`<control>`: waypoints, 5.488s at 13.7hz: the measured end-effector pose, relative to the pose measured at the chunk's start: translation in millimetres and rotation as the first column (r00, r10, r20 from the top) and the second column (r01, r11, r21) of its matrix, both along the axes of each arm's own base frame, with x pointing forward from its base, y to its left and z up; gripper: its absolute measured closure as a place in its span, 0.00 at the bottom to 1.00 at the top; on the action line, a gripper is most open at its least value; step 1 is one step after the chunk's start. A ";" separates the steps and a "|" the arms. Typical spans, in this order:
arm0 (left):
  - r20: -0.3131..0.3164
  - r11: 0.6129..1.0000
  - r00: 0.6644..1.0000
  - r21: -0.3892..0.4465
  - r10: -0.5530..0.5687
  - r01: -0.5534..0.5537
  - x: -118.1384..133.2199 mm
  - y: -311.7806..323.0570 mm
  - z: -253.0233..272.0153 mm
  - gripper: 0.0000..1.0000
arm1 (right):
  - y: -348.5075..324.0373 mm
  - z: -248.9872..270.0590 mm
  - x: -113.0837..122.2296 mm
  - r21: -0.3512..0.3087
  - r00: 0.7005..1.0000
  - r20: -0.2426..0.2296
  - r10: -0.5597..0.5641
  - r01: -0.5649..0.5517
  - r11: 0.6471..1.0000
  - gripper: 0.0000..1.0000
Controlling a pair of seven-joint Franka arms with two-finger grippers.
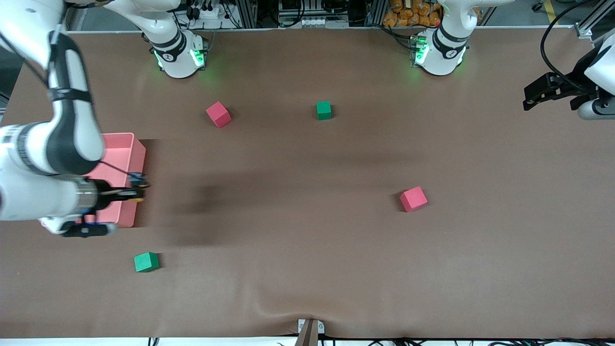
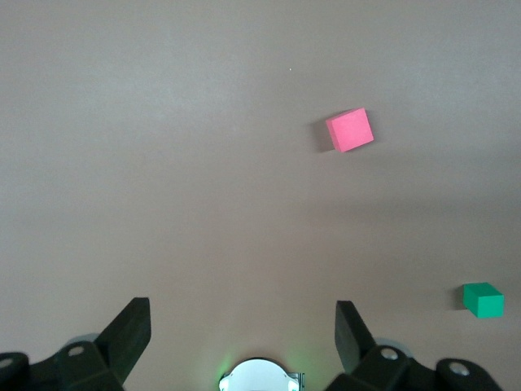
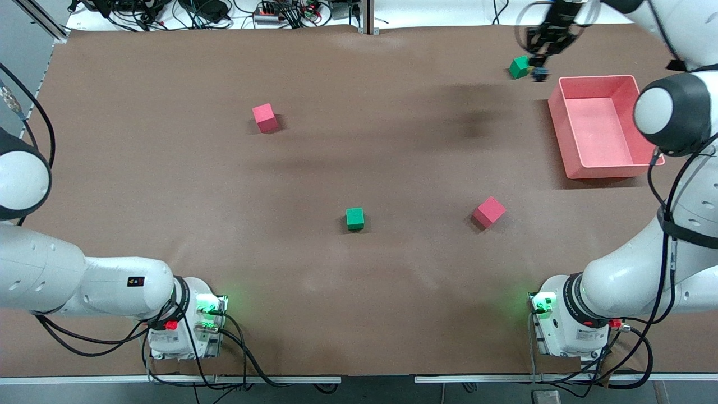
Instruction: Place and upright button with both arms
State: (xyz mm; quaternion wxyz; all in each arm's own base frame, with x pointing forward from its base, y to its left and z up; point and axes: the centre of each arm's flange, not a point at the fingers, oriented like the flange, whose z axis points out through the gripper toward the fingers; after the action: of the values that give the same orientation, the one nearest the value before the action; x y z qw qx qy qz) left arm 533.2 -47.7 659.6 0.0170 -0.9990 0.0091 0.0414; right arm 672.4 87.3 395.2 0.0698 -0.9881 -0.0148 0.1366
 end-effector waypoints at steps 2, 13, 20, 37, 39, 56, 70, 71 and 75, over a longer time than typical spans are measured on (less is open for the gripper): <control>-0.004 1.000 1.000 0.000 0.000 0.000 1.0 0.1 -1.9 0.00 | 82.0 -5.7 -5.5 -0.006 0.999 0.033 -0.018 0.018 1.000 0.67; -0.128 0.999 0.991 0.004 -0.041 0.042 11.1 -25.1 -62.0 0.00 | 398.7 -153.9 -109.8 0.031 0.984 0.178 -0.006 0.000 1.000 0.67; -0.264 0.997 0.962 0.013 -0.071 0.077 25.0 -58.6 -135.3 0.00 | 451.4 -200.6 -159.9 0.017 0.984 0.171 0.046 -0.049 0.999 0.67; -0.366 0.985 0.924 0.087 -0.109 0.151 21.7 -216.1 -233.1 0.00 | 276.5 -24.8 -6.5 -0.052 0.901 0.389 -0.192 0.230 0.972 0.00; -0.352 0.984 0.931 0.109 -0.095 0.141 22.1 -264.4 -258.6 0.00 | 211.6 25.3 13.8 -0.032 0.880 0.383 -0.280 0.315 0.948 0.00; -0.421 0.997 0.907 -0.072 -0.022 -0.009 1.9 -413.6 -423.8 0.00 | -62.3 257.4 -60.6 -0.079 0.905 0.253 -0.342 0.372 0.925 0.00; -0.424 0.992 0.906 -0.104 0.016 -0.067 -2.3 -431.1 -489.6 0.08 | -51.7 276.9 -143.4 -0.100 0.929 0.345 -0.132 0.176 0.979 0.00; -0.426 0.993 0.904 -0.102 0.017 -0.067 -2.6 -430.8 -492.4 0.08 | -53.0 276.8 -143.8 -0.121 0.932 0.345 -0.109 0.160 0.980 0.00; -0.430 0.993 0.903 -0.100 0.016 -0.065 -4.5 -432.3 -496.4 0.20 | -54.6 281.0 -152.5 -0.152 0.954 0.294 -0.063 0.112 0.982 0.00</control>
State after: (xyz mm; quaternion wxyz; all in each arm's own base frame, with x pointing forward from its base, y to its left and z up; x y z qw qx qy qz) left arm 528.8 -480.0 163.2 -0.0421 -0.9648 -0.0057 0.2596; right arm 519.9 32.7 676.2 -0.0103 -0.9994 0.0308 -0.0109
